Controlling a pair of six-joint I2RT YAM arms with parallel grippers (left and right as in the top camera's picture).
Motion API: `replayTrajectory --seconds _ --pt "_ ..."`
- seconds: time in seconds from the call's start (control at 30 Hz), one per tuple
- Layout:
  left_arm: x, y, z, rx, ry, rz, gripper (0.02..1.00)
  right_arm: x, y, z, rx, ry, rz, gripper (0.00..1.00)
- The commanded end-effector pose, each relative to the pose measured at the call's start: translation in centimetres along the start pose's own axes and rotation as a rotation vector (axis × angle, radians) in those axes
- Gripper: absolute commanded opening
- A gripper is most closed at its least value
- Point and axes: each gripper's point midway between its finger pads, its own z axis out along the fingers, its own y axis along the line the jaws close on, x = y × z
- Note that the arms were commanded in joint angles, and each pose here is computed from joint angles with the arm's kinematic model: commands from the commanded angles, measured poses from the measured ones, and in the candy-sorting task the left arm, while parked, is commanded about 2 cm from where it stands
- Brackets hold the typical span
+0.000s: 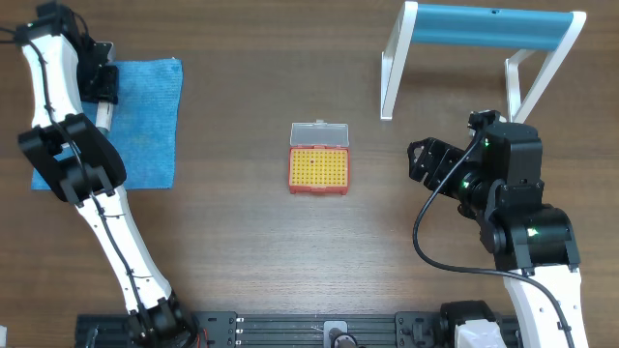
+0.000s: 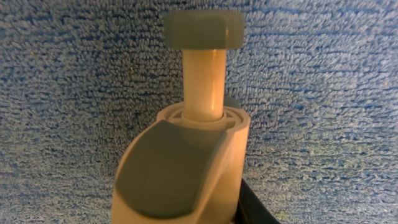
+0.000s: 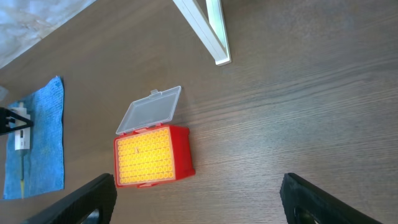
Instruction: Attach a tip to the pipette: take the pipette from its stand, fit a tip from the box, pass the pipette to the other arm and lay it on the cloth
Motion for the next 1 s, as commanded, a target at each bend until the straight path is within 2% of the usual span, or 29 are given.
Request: replayTrajectory --seconds 0.03,0.07,0.1,0.13,0.2,0.33,0.5,0.53,0.57,0.6,0.63,0.67,0.7,0.73,0.8,0.87,0.93,1.0 --pt "-0.2 0.0 0.1 0.015 -0.011 -0.017 0.025 -0.5 0.2 -0.2 0.004 -0.019 0.001 0.855" --pt "-0.2 0.0 0.1 0.016 -0.009 -0.017 0.027 -0.5 0.2 -0.2 0.004 -0.019 0.001 0.855" --pt "-0.1 -0.1 0.1 0.017 -0.004 -0.018 0.327 -0.5 0.2 -0.2 0.004 -0.019 0.001 0.855" --pt "0.2 -0.2 0.0 0.021 0.007 -0.025 0.998 -0.5 0.2 -0.2 0.003 -0.019 0.002 0.855" --pt "0.7 -0.3 -0.4 0.025 0.024 -0.064 0.996 -0.5 0.2 -0.2 0.003 -0.019 0.001 0.855" --pt "0.7 -0.1 -4.6 0.005 -0.014 -0.104 0.998 -0.8 0.4 -0.3 -0.005 -0.035 -0.004 0.855" --pt "0.7 -0.3 -15.6 -0.047 -0.188 -0.125 0.996 -2.3 1.3 -0.5 -0.039 -0.097 -0.028 0.855" --pt "1.4 -0.7 -18.5 -0.057 -0.225 -0.122 0.996 -3.2 1.7 -1.0 -0.050 -0.146 -0.094 0.855" --pt "2.1 -1.1 -21.2 -0.065 -0.259 -0.119 0.998 -3.9 1.3 -1.4 -0.019 -0.188 -0.110 0.855" --pt "2.8 -1.6 -23.3 -0.059 -0.290 -0.117 0.998 -4.8 0.1 -2.1 0.053 -0.245 -0.105 0.855" --pt "3.8 -2.5 -25.8 -0.037 -0.330 -0.112 0.996 -5.5 -0.9 -3.0 0.121 -0.301 -0.116 0.855" --pt "5.1 -3.5 -28.1 -0.013 -0.358 -0.107 0.996 -6.0 -1.3 -4.3 0.162 -0.351 -0.175 0.847" --pt "7.2 -4.9 -31.0 0.013 -0.389 -0.105 0.996 -6.3 -1.3 -6.1 0.190 -0.404 -0.268 0.976" --pt "9.7 -6.2 -33.8 0.041 -0.422 -0.132 0.998 -6.2 -1.0 -8.0 0.189 -0.455 -0.332 1.000" --pt "11.8 -7.6 -37.5 0.057 -0.517 -0.152 0.998 -5.5 -0.5 -11.4 0.172 -0.539 -0.396 0.996" --pt "15.1 -9.2 -41.6 0.050 -0.627 -0.170 0.998 -3.3 -1.1 -13.8 0.162 -0.581 -0.419 0.996" --pt "19.2 -12.0 -44.6 0.104 -0.728 -0.145 0.998 0.1 -2.1 -14.2 0.139 -0.552 -0.441 0.996" --pt "23.5 -13.8 -45.3 0.108 -0.769 -0.133 0.996 2.5 -3.2 -14.3 0.131 -0.548 -0.443 0.996"
